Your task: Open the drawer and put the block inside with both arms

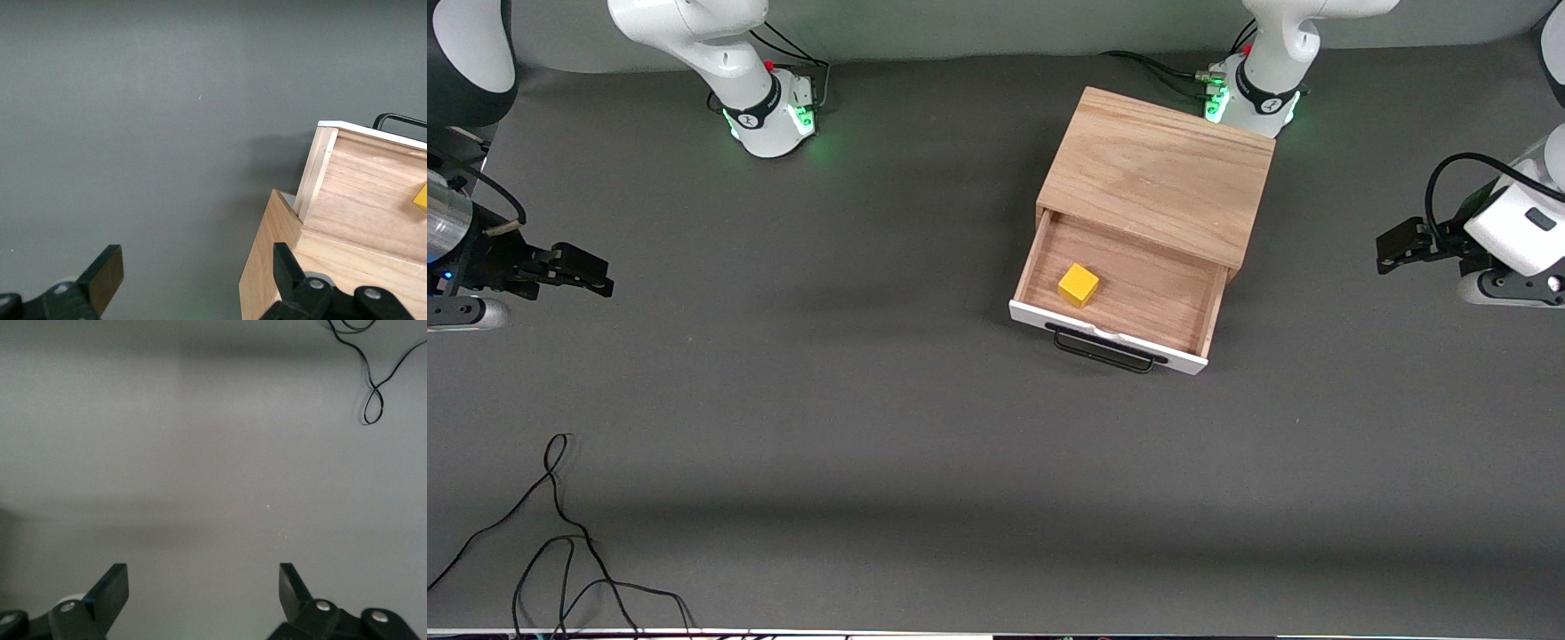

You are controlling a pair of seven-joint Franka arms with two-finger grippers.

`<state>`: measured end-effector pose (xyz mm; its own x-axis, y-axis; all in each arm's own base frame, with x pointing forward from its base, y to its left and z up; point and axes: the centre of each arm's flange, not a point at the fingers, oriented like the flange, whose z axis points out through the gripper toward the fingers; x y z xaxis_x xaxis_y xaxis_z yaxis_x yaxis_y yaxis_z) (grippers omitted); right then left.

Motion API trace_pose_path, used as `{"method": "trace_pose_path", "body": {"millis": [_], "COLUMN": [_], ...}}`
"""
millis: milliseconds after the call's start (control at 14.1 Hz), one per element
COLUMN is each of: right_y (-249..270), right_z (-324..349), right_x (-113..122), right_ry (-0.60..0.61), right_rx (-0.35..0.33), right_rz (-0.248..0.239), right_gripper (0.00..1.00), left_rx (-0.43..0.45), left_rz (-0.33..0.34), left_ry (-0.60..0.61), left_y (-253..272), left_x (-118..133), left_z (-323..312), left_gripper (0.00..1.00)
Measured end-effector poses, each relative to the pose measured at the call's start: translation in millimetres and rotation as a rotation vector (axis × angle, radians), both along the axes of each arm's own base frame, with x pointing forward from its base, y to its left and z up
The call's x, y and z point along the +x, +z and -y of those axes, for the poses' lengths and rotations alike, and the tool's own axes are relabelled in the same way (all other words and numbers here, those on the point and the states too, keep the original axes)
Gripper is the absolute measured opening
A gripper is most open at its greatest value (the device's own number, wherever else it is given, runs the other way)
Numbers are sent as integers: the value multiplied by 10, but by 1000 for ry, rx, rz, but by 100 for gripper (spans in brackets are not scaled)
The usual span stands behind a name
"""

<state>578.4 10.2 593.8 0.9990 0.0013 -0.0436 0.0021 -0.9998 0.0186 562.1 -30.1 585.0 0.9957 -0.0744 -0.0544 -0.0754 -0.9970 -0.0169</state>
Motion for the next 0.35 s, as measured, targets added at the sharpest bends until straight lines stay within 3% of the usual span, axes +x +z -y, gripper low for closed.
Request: {"method": "trace_pose_path", "body": {"millis": [354], "right_y": [66], "right_z": [72], "right_x": [-6], "right_ry": [-18], "right_rx": [26], "right_rz": [7], "right_gripper": [100], "left_rx": [0], "left_rz": [0], "left_ry": [0], "left_y": [0], "left_x": [0], "left_z": [0], "left_gripper": [100]}}
